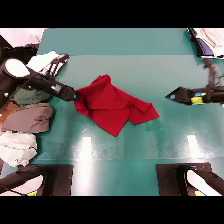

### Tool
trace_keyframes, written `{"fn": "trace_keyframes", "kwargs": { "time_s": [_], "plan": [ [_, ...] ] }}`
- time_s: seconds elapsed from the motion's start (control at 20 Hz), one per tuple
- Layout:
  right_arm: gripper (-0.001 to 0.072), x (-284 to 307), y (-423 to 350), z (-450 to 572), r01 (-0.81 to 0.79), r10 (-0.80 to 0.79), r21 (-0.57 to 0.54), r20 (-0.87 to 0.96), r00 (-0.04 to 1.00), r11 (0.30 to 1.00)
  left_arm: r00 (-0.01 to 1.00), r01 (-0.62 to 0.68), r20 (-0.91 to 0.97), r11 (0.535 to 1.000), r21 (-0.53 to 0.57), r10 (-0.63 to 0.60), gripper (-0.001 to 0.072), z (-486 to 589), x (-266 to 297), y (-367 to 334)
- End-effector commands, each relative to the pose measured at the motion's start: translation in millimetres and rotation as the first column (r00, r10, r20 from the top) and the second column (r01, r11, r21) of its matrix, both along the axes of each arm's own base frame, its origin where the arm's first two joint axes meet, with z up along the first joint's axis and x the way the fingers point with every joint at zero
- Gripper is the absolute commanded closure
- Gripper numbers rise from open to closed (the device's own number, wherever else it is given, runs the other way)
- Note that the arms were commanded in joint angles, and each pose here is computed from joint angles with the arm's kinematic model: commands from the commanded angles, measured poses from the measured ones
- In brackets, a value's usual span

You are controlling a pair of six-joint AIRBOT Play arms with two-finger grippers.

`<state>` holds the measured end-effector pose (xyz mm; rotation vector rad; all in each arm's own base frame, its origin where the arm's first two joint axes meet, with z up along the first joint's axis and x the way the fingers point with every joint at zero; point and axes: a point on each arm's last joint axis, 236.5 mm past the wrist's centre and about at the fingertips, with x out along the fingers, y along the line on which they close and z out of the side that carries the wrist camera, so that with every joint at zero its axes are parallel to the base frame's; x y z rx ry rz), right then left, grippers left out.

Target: Fold the shirts.

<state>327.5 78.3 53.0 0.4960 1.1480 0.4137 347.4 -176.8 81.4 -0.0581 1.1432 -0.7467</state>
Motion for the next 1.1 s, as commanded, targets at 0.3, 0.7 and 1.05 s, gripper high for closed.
{"fn": "trace_keyframes", "kwargs": {
  "time_s": [0.3,0.7,1.05],
  "plan": [
    [0.0344,13,-5,-119,-0.028,0.04,0.046,-0.282,0.959,0.999,0.999,-0.021,0.05,1.0,0.009,0.021,0.0684,24,12,6],
    [0.0526,-2,37,-147,-0.166,0.176,0.057,-0.334,0.926,0.984,0.998,-0.025,0.055,1.0,0.007,0.025,0.0684,25,13,6],
    [0.0694,57,14,-23,-0.116,0.12,-0.06,0.068,0.99,0.991,0.963,-0.073,0.262,0.997,0.024,0.064,0.0685,104,43,16]
  ]
}}
